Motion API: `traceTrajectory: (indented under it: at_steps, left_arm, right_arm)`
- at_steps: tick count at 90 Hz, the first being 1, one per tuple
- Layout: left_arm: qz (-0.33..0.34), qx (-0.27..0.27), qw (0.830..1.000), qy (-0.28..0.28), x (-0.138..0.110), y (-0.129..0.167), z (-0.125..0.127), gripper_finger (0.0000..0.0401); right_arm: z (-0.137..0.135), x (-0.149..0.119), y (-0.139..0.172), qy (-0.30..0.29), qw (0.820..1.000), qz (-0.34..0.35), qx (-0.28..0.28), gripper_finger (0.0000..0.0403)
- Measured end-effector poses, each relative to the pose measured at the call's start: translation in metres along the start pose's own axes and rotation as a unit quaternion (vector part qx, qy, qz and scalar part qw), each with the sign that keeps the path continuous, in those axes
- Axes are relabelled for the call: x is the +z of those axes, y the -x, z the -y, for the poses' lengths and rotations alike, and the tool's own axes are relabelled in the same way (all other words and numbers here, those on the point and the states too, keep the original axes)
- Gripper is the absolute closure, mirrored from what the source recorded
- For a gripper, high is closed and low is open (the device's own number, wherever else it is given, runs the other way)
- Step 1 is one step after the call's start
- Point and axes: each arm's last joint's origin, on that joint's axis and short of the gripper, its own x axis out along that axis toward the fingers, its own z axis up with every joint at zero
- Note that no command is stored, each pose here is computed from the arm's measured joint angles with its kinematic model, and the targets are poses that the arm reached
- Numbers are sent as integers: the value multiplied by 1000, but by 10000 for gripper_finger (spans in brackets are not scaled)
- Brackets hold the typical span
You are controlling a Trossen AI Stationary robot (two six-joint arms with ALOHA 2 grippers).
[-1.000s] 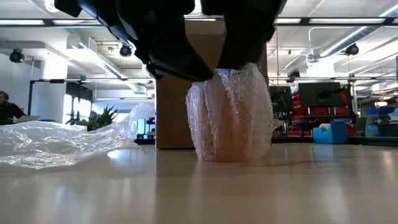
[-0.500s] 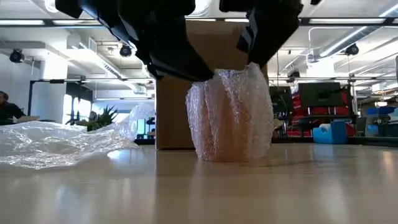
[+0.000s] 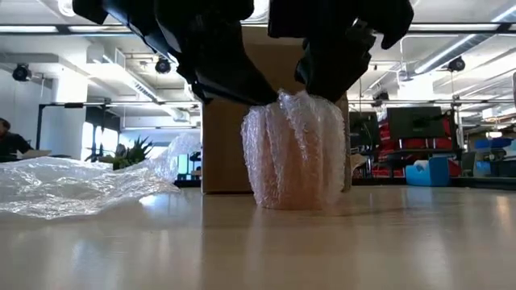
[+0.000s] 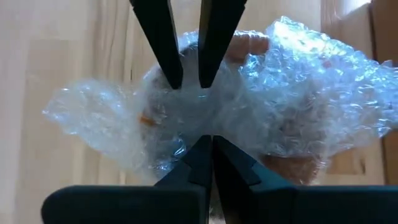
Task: Wrap mug
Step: Wrap the orange mug with bubble wrap
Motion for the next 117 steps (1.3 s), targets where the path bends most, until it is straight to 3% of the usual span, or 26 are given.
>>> traceTrajectory:
  at_steps: [16, 27, 39, 64, 84, 95, 117]
  left_arm:
    - [0, -2, 1000, 0, 0, 0, 0, 365]
    - [0, -2, 1000, 0, 0, 0, 0, 365]
    - [0, -2, 1000, 0, 0, 0, 0, 365]
    - [1, -10, 1000, 1, 3, 5, 0, 365]
    - [7, -11, 1000, 2, 16, 30, -5, 365]
    - [7, 31, 999, 4, 18, 40, -11, 365]
    - [-31, 69, 997, 6, -3, 28, -14, 365]
  right_arm:
    - [5, 7, 29, 7, 999, 36, -6, 400]
    - [8, 14, 35, 2, 996, 81, -47, 400]
    - [8, 15, 20, 2, 995, 92, -44, 401]
    - [5, -4, -31, -15, 998, 33, -59, 401]
    - [5, -4, -31, -18, 998, 35, -56, 401]
    - [5, -4, -30, -19, 998, 39, -52, 401]
    - [4, -3, -30, -19, 998, 44, -47, 401]
